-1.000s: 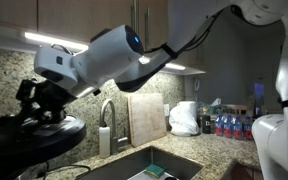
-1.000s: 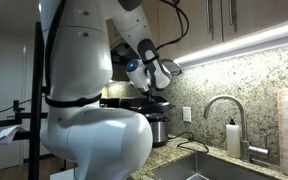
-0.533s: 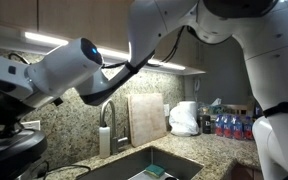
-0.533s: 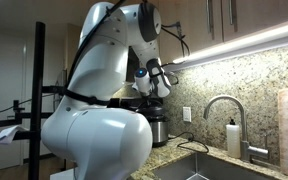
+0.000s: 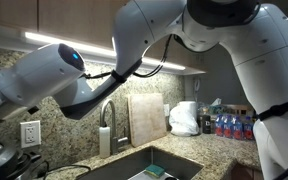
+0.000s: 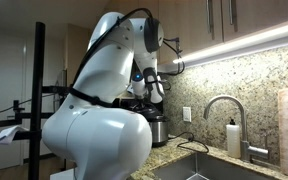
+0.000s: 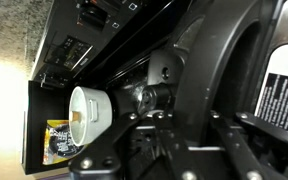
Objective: Put the black lid on the rice cooker.
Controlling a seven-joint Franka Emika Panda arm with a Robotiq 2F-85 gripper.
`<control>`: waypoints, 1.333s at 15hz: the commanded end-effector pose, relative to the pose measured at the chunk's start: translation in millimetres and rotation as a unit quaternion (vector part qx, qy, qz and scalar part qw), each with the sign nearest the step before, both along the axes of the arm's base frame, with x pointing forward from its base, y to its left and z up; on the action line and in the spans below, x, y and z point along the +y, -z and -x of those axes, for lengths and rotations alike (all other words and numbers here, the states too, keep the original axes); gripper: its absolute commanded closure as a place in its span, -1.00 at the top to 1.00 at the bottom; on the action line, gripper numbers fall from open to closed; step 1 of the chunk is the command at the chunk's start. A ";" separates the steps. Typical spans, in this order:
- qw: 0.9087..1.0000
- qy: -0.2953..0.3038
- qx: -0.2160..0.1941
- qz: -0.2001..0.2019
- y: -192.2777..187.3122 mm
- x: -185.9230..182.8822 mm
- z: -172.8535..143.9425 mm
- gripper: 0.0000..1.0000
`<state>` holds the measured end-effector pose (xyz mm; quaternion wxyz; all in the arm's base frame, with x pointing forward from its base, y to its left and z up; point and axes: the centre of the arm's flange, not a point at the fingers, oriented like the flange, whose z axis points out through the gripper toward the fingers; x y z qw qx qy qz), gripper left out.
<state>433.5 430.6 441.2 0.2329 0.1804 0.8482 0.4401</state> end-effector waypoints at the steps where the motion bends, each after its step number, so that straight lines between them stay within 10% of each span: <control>1: 0.999 0.022 -0.037 0.010 -47.5 10.0 -22.1 -0.95; 12: 0.996 0.093 -0.014 0.006 -39.8 -24.5 -75.2 -0.95; 20: 0.998 0.053 -0.024 0.036 -27.6 9.0 -53.3 -0.95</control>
